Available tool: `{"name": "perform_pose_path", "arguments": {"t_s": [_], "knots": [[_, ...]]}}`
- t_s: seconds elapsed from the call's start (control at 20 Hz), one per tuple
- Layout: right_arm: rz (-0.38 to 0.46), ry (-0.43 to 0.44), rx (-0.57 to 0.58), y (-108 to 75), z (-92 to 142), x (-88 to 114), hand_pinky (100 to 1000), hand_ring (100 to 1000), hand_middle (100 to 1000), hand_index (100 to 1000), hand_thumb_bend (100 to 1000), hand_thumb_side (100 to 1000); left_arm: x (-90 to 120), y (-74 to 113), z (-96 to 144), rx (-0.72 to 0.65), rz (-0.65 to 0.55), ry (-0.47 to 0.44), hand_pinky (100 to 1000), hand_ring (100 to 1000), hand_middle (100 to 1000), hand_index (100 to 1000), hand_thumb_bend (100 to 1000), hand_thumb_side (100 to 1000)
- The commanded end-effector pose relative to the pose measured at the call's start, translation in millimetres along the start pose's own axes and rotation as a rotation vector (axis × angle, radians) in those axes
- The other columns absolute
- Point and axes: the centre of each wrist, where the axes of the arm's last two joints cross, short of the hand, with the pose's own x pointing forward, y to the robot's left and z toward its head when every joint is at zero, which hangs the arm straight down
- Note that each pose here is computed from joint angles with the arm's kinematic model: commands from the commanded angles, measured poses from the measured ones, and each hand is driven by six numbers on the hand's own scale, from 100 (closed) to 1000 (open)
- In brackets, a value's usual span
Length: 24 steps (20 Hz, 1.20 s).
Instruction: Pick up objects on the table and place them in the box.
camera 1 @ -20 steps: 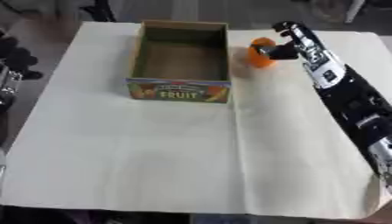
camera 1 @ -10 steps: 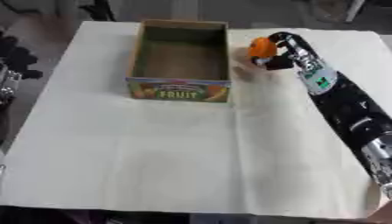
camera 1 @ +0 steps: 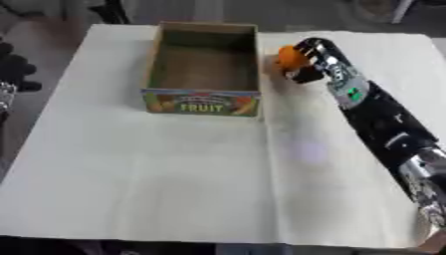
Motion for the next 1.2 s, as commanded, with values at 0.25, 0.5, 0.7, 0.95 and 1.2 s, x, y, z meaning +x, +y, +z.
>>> {"name": "perform_pose_path", "arguments": {"t_s": [0.25,0.5,0.7,0.95,1.2], "knots": [[0.017,-0.017,-0.170,-12.7,-3,8,221,417,359,475,100,100,9,0.3,-4,-0.009,-0.003,-0.033,619,675,593,729,564,410],[-0.001,-0.091,-0.240,-31.0,-5,24,212,409,346,463,100,158,7,1.5,-2,-0.002,-0.004,-0.025,619,676,593,729,564,410],[-0.037,-0.160,-0.281,-51.4,-6,45,209,407,342,460,100,100,5,2.8,0,0.002,-0.005,-0.018,620,677,593,729,565,410],[-0.077,-0.264,-0.275,-60.7,-8,82,210,407,342,461,100,100,4,2.4,0,-0.002,-0.004,-0.017,620,678,594,729,565,409],[-0.056,-0.335,-0.213,-46.7,-13,117,219,416,349,468,100,100,6,-1.6,-2,-0.023,0.004,-0.023,620,678,594,729,564,409]]}}
